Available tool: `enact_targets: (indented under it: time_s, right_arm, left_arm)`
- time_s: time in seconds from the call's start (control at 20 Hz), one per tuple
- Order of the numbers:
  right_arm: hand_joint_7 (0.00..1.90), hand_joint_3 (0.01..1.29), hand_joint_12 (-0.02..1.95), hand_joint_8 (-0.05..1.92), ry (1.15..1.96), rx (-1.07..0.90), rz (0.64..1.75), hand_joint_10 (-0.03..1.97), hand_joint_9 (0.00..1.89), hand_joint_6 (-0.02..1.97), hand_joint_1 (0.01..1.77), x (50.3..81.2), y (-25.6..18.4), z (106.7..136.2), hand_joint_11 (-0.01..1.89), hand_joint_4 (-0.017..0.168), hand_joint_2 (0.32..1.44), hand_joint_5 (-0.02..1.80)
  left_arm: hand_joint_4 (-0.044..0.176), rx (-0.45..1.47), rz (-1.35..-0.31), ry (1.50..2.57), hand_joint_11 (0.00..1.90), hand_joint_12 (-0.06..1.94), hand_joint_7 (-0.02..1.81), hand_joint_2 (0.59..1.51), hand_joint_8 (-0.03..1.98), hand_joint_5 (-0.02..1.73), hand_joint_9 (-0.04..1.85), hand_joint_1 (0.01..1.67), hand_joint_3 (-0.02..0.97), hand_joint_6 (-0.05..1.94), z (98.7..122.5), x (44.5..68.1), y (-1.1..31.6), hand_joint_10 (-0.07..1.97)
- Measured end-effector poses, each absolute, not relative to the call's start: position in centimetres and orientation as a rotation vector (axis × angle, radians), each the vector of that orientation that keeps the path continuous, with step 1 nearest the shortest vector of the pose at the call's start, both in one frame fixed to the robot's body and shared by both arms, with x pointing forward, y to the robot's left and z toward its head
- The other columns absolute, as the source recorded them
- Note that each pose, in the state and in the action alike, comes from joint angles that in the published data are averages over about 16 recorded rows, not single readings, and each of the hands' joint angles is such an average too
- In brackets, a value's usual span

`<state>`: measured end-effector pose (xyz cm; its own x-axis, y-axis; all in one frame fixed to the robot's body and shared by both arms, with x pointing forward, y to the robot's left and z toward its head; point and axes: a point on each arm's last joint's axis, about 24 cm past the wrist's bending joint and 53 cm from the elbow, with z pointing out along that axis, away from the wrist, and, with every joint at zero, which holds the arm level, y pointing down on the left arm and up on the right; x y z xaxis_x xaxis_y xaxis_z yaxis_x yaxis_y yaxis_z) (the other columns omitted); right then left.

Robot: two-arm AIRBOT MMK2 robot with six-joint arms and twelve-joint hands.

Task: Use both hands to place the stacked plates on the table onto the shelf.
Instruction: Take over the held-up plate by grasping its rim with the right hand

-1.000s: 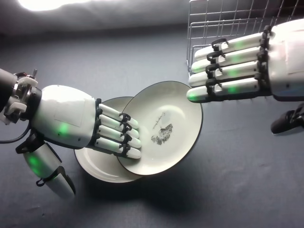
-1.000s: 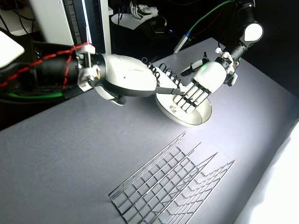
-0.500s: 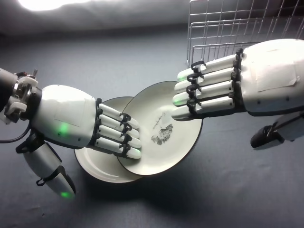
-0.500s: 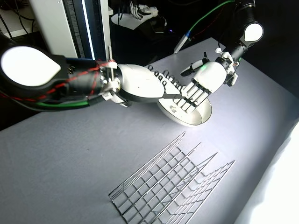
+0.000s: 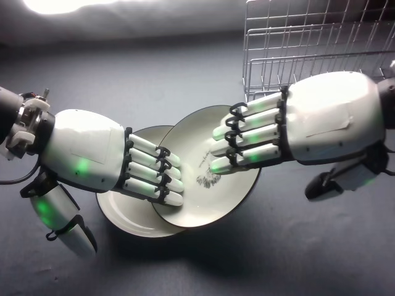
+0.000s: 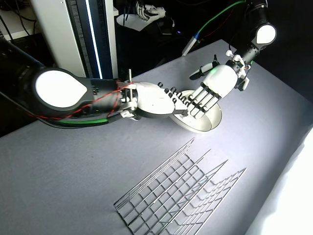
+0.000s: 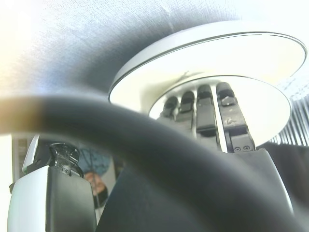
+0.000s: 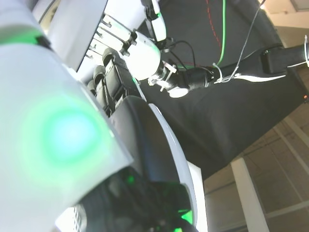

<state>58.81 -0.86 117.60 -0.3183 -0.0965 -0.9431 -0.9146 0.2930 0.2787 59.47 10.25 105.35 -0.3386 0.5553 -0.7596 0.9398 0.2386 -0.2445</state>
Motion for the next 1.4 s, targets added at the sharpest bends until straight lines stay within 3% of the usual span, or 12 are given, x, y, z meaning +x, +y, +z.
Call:
enact_targets:
  time_s: [0.6, 0.85, 1.15, 1.4]
  right_arm:
    - [0.04, 0.01, 0.43, 0.01, 1.679, -0.945, 1.138, 0.02, 0.04, 0.02, 1.01, 60.1, 2.3, 115.5, 0.01, 0.004, 1.04, 0.07]
    - [0.10, 0.01, 0.58, 0.01, 1.690, -0.936, 1.123, 0.02, 0.10, 0.02, 1.05, 60.8, 2.6, 114.9, 0.01, 0.004, 1.05, 0.13]
    - [0.31, 0.01, 0.91, 0.01, 1.690, -0.922, 1.121, 0.03, 0.30, 0.01, 1.14, 61.5, 2.8, 114.8, 0.05, 0.003, 1.06, 0.34]
    - [0.55, 0.01, 1.09, 0.12, 1.681, -0.917, 1.130, 0.12, 0.55, 0.11, 1.22, 61.8, 3.2, 115.0, 0.24, 0.001, 1.05, 0.55]
  left_arm:
    - [-0.009, 1.364, -0.952, 1.986, 0.01, 0.01, -0.02, 1.091, -0.03, -0.01, 0.01, 0.01, 0.007, -0.03, 105.3, 59.5, 10.2, -0.01]
    - [-0.009, 1.365, -0.952, 1.986, 0.01, 0.01, -0.02, 1.094, -0.03, -0.01, 0.01, 0.01, 0.007, -0.03, 105.4, 59.5, 10.2, -0.01]
    - [-0.009, 1.365, -0.951, 1.985, 0.01, 0.01, -0.02, 1.098, -0.03, -0.02, 0.01, 0.01, 0.006, -0.03, 105.4, 59.6, 10.2, -0.01]
    - [-0.009, 1.366, -0.950, 1.984, 0.01, 0.01, -0.02, 1.101, -0.03, -0.02, 0.01, 0.01, 0.007, -0.03, 105.4, 59.7, 10.2, -0.01]
